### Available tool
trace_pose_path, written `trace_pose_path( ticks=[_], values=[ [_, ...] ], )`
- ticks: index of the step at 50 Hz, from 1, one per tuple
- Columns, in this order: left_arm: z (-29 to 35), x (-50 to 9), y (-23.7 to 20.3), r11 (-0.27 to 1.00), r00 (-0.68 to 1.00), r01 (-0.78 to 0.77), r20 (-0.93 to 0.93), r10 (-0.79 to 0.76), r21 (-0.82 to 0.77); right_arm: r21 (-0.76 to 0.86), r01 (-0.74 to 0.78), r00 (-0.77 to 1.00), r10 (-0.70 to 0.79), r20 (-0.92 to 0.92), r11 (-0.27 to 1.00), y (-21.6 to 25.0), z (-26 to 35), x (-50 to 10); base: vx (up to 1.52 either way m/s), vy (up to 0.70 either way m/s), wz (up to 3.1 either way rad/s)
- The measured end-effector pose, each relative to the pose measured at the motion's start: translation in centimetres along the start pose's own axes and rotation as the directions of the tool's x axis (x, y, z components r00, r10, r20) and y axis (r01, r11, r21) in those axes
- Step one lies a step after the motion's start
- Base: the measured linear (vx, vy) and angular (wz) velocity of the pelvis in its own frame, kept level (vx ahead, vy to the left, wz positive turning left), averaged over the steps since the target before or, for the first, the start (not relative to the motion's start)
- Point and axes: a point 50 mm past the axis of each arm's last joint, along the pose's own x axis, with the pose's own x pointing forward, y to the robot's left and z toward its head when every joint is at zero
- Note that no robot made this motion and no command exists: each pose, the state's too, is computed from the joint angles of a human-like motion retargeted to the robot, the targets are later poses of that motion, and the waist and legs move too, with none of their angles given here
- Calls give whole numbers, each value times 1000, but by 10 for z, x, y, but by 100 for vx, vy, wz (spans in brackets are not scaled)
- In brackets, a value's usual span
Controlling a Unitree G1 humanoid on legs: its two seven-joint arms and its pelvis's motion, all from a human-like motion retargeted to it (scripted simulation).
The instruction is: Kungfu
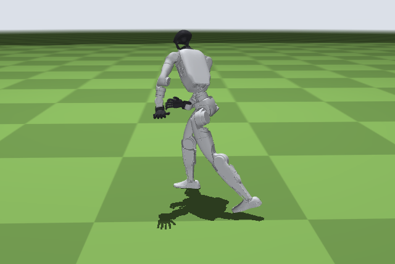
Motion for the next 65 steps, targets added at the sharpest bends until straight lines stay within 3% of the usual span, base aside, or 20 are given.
trace_pose_path(
  ticks=[6, 15, 18, 22, 24, 28, 31, 34, 38, 43, 48, 52, 55, 58, 61, 65],
  values=[
    [27, 17, -7, 994, 992, 109, 69, -110, 13, 16, -66, 997, 65, 32, 998, 6, 4, -8, -10, 0, 4],
    [1, -21, 25, 994, 995, -89, 45, 92, -59, -24, 17, 998, -19, -62, 1000, -22, -18, -10, -7, -3, 100],
    [-7, -40, 38, 972, 975, -214, 43, 219, -97, -46, -57, 996, 53, -72, 997, -33, -28, -12, -8, -12, 123],
    [-19, -67, 60, 830, 850, -513, 5, 527, -221, -25, -231, 966, 226, -128, 973, -54, -45, -12, -8, -9, 129],
    [-23, -72, 66, 708, 747, -644, -40, 663, -290, 16, -241, 955, 240, -177, 970, -70, -52, -9, -7, -5, 114],
    [-33, -76, 68, 478, 569, -776, -128, 813, -412, 81, -83, 968, 100, -230, 993, -108, -61, -4, -6, -7, 117],
    [-39, -74, 65, 411, 535, -766, -138, 833, -494, 119, 115, 956, -78, -284, 986, -138, -67, -9, -3, 2, 141],
    [-44, -74, 61, 430, 575, -701, -95, 813, -569, 161, 359, 883, -279, -377, 919, -167, -77, -28, 4, 8, 160],
    [-45, -79, 58, 456, 594, -571, 39, 803, -683, 203, 680, 672, -488, -557, 705, -193, -93, -72, 8, 22, 185],
    [-39, -95, 60, 332, 396, -461, 143, 907, -823, 271, 875, 446, -451, -773, 401, -191, -109, -142, 17, 36, 163],
    [-29, -101, 52, 237, 124, -212, 214, 969, -948, 345, 928, 370, -239, -898, 142, -146, -99, -218, 37, 56, 47],
    [-16, -85, 39, 267, -51, 201, 262, 964, -943, 301, 943, 288, -106, -952, -143, -88, -71, -265, 35, 66, 77],
    [-3, -63, 27, 280, -169, 555, 224, 960, -783, 208, 904, 207, -44, -977, -373, -39, -41, -286, 28, 51, 74],
    [13, -43, 17, 233, -213, 778, 105, 971, -584, 92, 818, 128, 25, -991, -568, 3, -16, -289, 19, 32, 58],
    [25, -25, 1, 171, -202, 881, -23, 979, -440, 13, 715, 91, 75, -993, -699, 33, 7, -285, 18, 30, 9],
    [55, -4, -18, 133, -177, 945, -124, 976, -297, 8, 658, 113, 88, -990, -753, 59, 39, -272, 15, 33, 37]
  ],
)
